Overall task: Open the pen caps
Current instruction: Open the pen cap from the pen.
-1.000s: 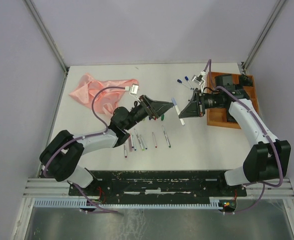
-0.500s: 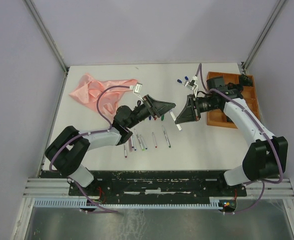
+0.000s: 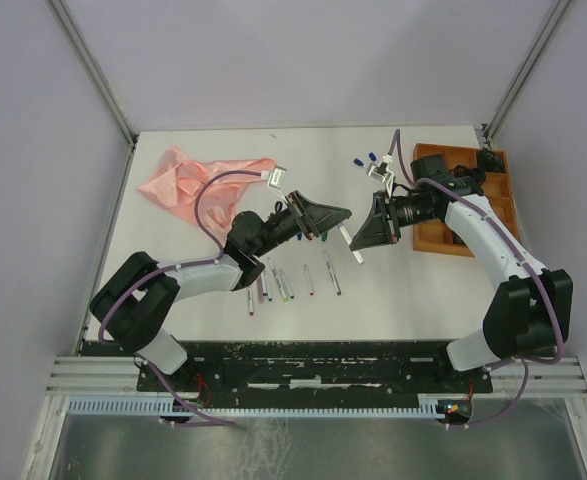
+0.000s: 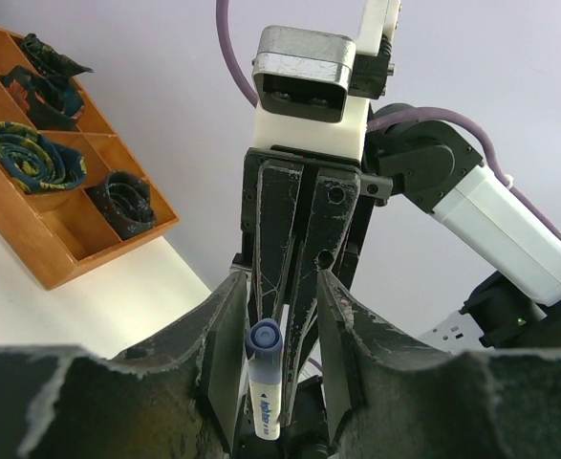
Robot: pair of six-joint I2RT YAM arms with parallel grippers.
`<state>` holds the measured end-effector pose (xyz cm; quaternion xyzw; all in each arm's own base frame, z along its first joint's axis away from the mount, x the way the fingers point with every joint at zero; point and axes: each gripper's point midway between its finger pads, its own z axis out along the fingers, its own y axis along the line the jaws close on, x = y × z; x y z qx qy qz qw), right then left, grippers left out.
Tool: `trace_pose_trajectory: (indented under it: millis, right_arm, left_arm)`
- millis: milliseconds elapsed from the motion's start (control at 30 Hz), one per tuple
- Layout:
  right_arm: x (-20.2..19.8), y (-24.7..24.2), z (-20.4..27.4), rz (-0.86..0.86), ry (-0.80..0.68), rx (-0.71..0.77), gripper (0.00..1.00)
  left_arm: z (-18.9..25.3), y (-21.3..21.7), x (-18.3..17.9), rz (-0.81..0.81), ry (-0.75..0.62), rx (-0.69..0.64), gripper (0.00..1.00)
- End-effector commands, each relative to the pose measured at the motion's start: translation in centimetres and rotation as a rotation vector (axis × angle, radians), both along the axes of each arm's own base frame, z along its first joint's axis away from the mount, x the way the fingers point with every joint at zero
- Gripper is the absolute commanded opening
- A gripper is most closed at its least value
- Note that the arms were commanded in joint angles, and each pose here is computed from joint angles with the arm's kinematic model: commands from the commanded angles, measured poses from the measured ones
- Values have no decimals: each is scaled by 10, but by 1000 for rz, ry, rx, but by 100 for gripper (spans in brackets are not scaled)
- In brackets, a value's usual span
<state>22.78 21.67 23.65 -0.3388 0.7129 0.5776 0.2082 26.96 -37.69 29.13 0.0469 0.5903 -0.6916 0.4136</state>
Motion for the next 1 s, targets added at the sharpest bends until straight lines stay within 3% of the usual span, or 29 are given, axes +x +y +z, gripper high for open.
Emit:
trace_pose_trajectory:
  millis: [0, 367, 733, 800, 933, 967]
  right_arm:
    - [4, 3, 16, 13, -67, 29, 0]
    - [5, 3, 17, 9, -61, 33, 0]
    - [6, 4, 17, 4, -58, 38, 0]
    - [7, 4, 17, 3, -54, 39, 0]
    - [7, 4, 15, 0, -49, 39, 0]
    - [7, 4, 15, 0, -50, 39, 4]
  left_arm:
    - [21, 3, -7, -32, -39, -49, 42]
    - [15, 1, -8, -40, -39, -26, 33]
    - [7, 0, -8, -42, -31, 1, 31]
    - [6, -1, -7, -42, -32, 3, 26]
    - [8, -1, -7, -42, -42, 6, 4]
    - [9, -1, -7, -41, -46, 7, 3]
